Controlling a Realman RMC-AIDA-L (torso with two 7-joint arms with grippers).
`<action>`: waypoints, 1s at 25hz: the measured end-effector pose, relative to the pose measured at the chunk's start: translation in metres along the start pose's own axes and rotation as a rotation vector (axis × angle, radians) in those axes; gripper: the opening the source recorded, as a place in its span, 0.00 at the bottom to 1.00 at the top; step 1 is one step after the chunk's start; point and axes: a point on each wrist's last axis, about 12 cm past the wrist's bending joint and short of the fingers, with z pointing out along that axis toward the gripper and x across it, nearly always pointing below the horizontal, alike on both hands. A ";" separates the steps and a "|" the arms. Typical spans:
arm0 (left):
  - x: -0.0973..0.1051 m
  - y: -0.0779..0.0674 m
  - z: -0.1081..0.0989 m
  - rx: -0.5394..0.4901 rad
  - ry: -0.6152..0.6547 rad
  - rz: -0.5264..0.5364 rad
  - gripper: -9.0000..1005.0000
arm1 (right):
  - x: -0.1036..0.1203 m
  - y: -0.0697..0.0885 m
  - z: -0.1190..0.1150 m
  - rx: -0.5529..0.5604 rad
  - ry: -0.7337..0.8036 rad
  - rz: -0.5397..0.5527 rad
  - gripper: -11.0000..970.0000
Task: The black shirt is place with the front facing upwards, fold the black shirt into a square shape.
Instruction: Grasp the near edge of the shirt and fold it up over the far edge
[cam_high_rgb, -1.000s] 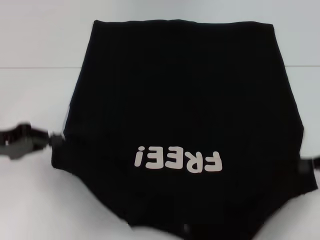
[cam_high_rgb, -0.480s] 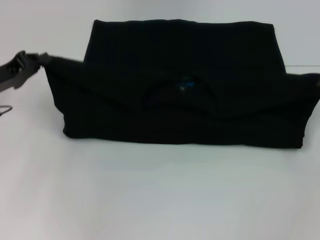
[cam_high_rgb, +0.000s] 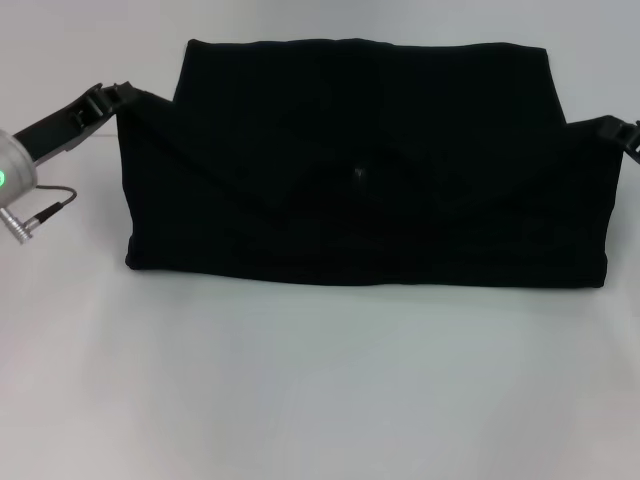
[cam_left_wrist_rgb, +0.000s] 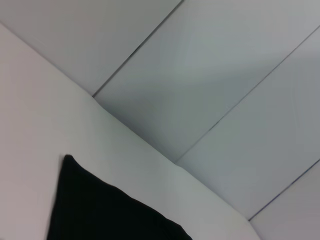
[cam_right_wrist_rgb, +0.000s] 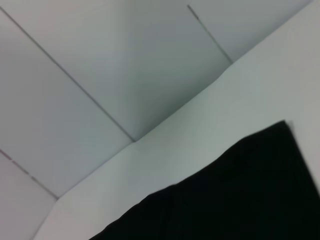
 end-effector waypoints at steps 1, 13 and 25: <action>-0.001 -0.001 0.003 -0.009 -0.003 0.014 0.02 | -0.001 0.001 0.002 0.005 -0.007 -0.008 0.14; 0.012 -0.012 0.038 -0.140 0.027 0.131 0.02 | 0.007 0.006 0.024 0.123 -0.009 -0.106 0.17; 0.035 -0.019 0.056 -0.269 0.035 0.236 0.15 | 0.019 0.010 0.039 0.218 0.054 -0.232 0.19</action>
